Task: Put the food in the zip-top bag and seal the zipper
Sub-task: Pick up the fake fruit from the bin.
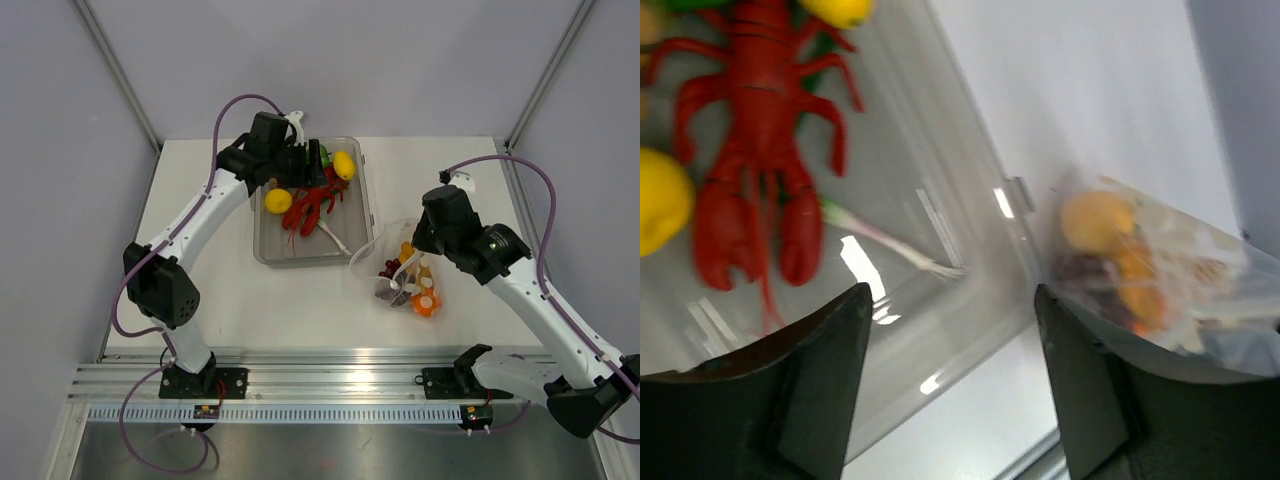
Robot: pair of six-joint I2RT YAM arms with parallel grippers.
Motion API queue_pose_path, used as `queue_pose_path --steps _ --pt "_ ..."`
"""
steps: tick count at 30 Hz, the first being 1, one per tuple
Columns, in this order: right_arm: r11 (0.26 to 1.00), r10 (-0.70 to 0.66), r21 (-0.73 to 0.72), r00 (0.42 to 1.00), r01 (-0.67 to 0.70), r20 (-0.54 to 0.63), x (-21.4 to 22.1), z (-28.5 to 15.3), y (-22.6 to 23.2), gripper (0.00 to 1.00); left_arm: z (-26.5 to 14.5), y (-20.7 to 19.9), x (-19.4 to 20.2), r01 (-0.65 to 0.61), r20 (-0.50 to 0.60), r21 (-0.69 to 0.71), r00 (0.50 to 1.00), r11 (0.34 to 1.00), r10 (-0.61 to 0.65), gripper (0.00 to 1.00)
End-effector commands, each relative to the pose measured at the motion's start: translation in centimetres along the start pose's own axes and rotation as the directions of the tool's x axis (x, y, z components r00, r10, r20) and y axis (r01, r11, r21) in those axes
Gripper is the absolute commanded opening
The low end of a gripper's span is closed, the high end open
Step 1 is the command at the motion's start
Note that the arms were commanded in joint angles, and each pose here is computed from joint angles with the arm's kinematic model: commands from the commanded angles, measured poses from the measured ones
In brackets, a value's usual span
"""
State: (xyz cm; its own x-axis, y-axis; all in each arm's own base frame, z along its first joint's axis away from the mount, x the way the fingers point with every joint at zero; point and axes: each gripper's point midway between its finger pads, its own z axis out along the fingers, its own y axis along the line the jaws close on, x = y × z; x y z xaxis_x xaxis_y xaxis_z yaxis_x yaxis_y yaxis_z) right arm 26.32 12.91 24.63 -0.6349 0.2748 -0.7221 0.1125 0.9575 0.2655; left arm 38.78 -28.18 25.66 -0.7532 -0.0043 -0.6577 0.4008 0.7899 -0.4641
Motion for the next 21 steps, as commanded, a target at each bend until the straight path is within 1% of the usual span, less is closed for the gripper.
queue_pose_path --steps 1,2,3,5,8,10,12,13,16,17,21 --pt "0.998 0.025 -0.051 0.997 -0.022 0.066 -2.2 -0.6 1.5 0.00 -1.6 4.6 -1.8 -0.017 0.073 -0.245 0.997 0.969 0.036 0.65" --pt "0.998 0.024 -0.056 0.998 -0.020 0.064 -2.2 -0.5 1.6 0.00 -1.8 7.2 -1.7 -0.006 0.072 -0.364 0.997 0.931 0.034 0.64" --pt "0.998 0.026 -0.057 0.998 -0.023 0.063 -2.2 -0.5 1.7 0.00 -1.7 8.3 -1.8 0.003 0.071 -0.407 0.997 0.913 0.028 0.64" --pt "0.998 0.025 -0.060 0.998 -0.022 0.061 -2.2 -0.5 1.7 0.00 -0.5 11.7 -1.0 0.018 0.038 -0.494 0.999 0.870 0.000 0.69" --pt "0.998 0.023 -0.053 0.998 -0.020 0.061 -2.1 -0.5 1.6 0.00 1.4 14.8 -0.1 0.017 0.013 -0.569 1.000 0.822 -0.012 0.73" --pt "0.999 0.022 -0.050 0.998 -0.019 0.058 -2.1 -0.6 1.5 0.00 2.9 16.1 0.5 0.011 -0.004 -0.592 1.000 0.806 -0.016 0.77" --pt "0.999 0.023 -0.048 0.998 -0.020 0.054 -2.0 -0.6 1.4 0.00 3.7 16.9 0.6 0.009 -0.008 -0.611 1.000 0.792 -0.017 0.78" --pt "0.999 0.020 -0.048 0.998 -0.017 0.052 -2.0 -0.7 1.4 0.00 4.7 17.5 0.8 0.006 -0.017 -0.615 1.000 0.788 -0.020 0.79" --pt "0.999 0.018 -0.039 0.999 -0.016 0.051 -2.0 -1.1 1.1 0.00 5.4 18.5 0.4 -0.004 -0.023 -0.646 1.000 0.763 -0.014 0.80" --pt "0.999 0.016 -0.030 0.998 -0.015 0.057 -2.2 -1.2 0.9 0.00 5.9 19.3 0.9 -0.017 -0.041 -0.666 0.999 0.746 -0.013 0.80" --pt "1.000 0.006 -0.008 0.998 -0.006 0.060 -2.2 -1.6 0.3 0.00 6.3 20.4 0.8 -0.041 -0.051 -0.696 0.999 0.717 0.008 0.83"
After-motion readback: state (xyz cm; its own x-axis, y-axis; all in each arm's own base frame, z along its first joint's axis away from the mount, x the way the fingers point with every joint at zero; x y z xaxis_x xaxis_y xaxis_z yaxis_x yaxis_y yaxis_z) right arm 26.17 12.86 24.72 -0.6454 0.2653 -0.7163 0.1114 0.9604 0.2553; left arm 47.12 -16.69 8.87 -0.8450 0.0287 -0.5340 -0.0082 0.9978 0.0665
